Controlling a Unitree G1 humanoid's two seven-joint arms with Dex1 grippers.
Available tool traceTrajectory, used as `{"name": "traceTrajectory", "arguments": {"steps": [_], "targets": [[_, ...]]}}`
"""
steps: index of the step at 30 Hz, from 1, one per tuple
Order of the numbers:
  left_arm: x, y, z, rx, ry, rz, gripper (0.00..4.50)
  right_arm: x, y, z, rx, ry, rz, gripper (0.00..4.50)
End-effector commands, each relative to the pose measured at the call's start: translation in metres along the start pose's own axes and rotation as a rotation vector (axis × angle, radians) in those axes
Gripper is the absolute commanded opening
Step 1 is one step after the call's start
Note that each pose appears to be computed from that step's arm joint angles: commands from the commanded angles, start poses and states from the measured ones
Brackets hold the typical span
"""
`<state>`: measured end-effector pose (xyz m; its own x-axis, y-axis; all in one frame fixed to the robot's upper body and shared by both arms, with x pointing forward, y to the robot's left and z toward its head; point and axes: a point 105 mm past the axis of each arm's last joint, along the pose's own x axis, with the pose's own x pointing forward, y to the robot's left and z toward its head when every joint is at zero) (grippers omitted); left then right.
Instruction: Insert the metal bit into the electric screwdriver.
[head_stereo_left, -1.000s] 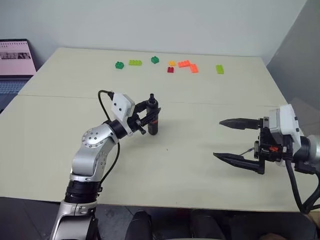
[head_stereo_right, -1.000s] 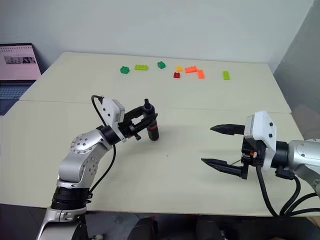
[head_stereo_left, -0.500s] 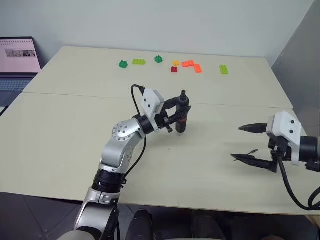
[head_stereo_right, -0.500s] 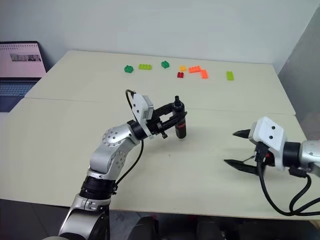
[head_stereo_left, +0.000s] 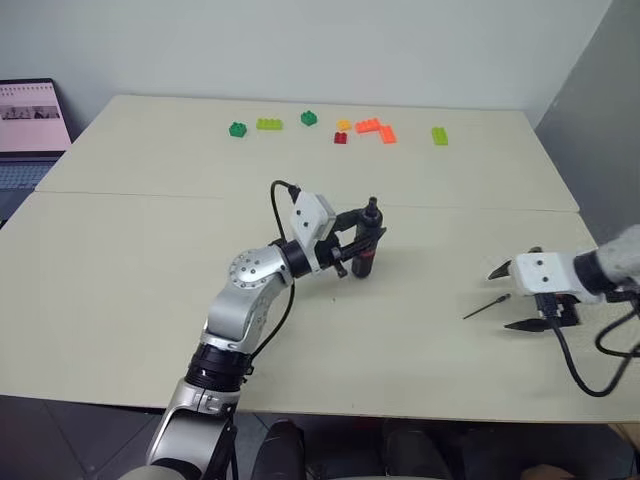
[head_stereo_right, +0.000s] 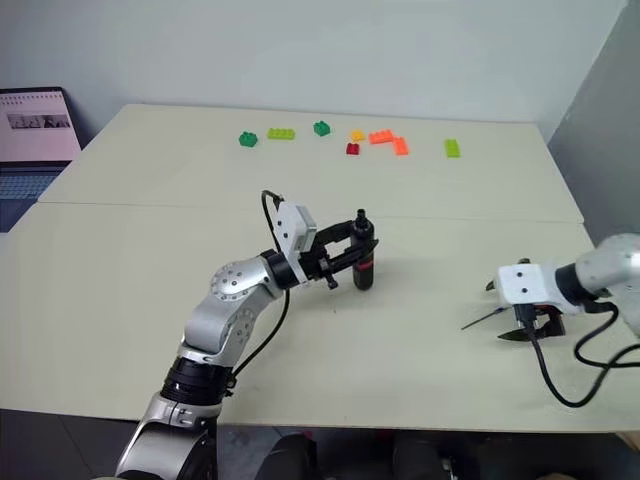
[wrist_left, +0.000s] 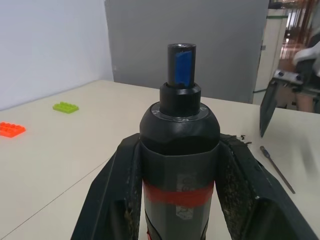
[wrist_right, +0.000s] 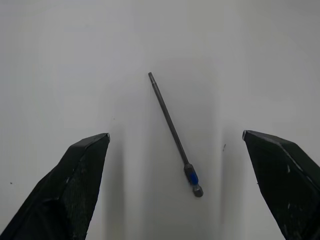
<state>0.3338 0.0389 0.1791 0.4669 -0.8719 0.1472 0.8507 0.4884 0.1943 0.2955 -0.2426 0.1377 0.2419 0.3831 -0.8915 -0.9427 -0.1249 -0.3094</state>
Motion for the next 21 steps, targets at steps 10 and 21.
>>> {"name": "traceTrajectory", "arguments": {"steps": [10, 21], "targets": [[-0.004, -0.002, 0.018, 0.060, -0.059, 0.028, 1.66, 0.009, -0.014, -0.022, -0.077, 0.086, 0.105, 4.50], [-0.008, 0.002, 0.018, 0.072, -0.048, 0.042, 1.66, 0.022, -0.015, -0.021, -0.125, 0.094, 0.128, 3.26]]}}
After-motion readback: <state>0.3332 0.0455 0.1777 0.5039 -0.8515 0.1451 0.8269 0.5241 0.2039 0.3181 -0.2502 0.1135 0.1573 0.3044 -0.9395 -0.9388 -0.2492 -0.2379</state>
